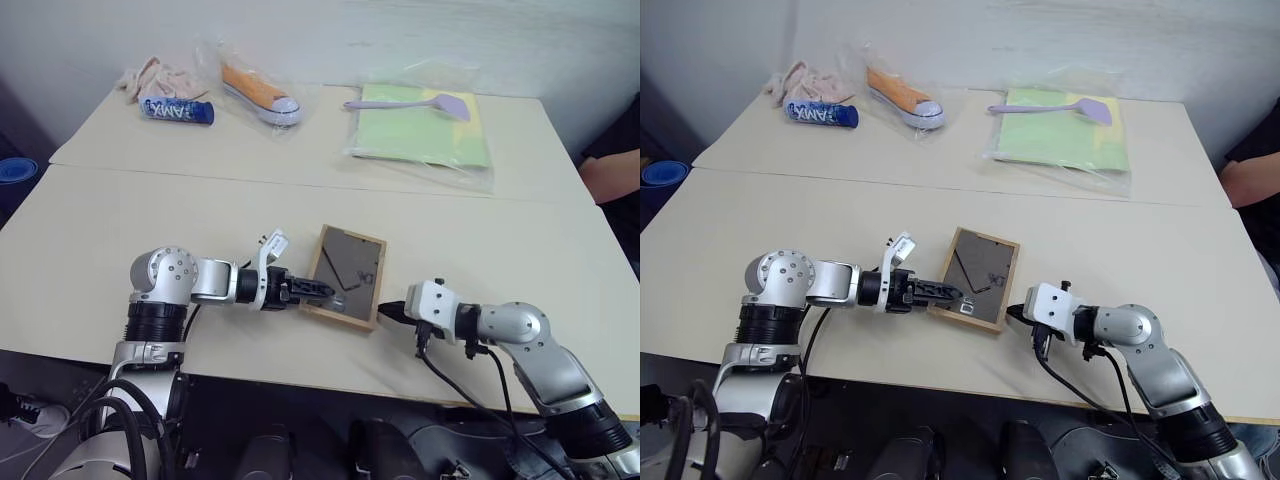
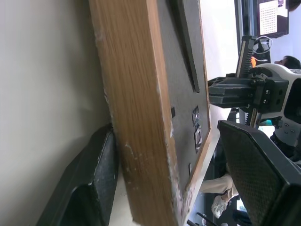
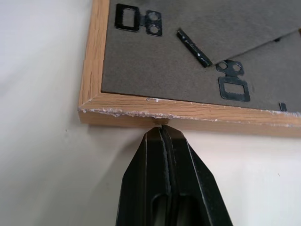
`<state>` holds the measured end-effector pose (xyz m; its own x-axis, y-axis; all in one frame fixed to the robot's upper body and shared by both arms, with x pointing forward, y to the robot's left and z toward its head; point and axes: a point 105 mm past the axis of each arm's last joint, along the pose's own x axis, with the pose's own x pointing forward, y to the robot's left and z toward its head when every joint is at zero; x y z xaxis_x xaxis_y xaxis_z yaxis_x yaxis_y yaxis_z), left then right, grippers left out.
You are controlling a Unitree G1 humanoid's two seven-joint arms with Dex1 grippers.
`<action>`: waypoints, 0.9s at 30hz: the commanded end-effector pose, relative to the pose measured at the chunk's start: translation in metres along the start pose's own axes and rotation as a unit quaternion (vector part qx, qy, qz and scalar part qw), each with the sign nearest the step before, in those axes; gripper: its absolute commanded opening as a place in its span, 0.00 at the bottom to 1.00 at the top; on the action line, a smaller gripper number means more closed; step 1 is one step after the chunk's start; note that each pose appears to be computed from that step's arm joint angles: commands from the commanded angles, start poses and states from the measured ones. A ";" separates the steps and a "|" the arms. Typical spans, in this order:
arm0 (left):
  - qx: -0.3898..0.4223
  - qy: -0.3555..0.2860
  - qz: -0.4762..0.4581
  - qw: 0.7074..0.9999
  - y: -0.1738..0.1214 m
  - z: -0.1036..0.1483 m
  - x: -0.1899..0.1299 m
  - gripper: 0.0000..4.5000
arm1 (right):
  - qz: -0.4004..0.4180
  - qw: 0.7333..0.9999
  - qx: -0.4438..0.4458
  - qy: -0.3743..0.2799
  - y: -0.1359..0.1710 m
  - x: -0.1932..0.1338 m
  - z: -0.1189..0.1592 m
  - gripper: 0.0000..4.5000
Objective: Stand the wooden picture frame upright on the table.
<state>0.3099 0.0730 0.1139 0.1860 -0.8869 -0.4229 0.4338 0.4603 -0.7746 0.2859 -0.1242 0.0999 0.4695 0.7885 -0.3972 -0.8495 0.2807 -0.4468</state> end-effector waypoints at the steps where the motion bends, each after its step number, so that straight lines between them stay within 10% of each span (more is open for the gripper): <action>1: -0.030 0.026 -0.007 0.999 0.003 -0.014 0.012 0.63 | -0.009 1.000 -0.013 -0.018 -0.002 0.000 0.011 0.00; 6: -0.017 -0.043 -0.009 0.999 0.005 -0.004 -0.005 0.36 | -0.032 0.997 0.017 -0.061 -0.011 -0.019 0.018 0.00; 20: 0.332 -0.173 0.009 0.927 0.008 0.006 -0.039 0.29 | 0.021 0.958 0.184 -0.217 -0.047 -0.016 0.090 1.00; 27: 0.347 -0.161 -0.008 0.924 0.004 -0.005 -0.032 0.29 | 0.059 0.959 0.175 -0.214 -0.044 0.007 0.103 1.00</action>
<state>0.3031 0.1033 0.1315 0.3695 -0.9236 -0.1018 0.8802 0.3830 -0.2804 0.3028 -0.0814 0.1973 0.3124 0.9491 -0.0391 -0.9474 0.3083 -0.0861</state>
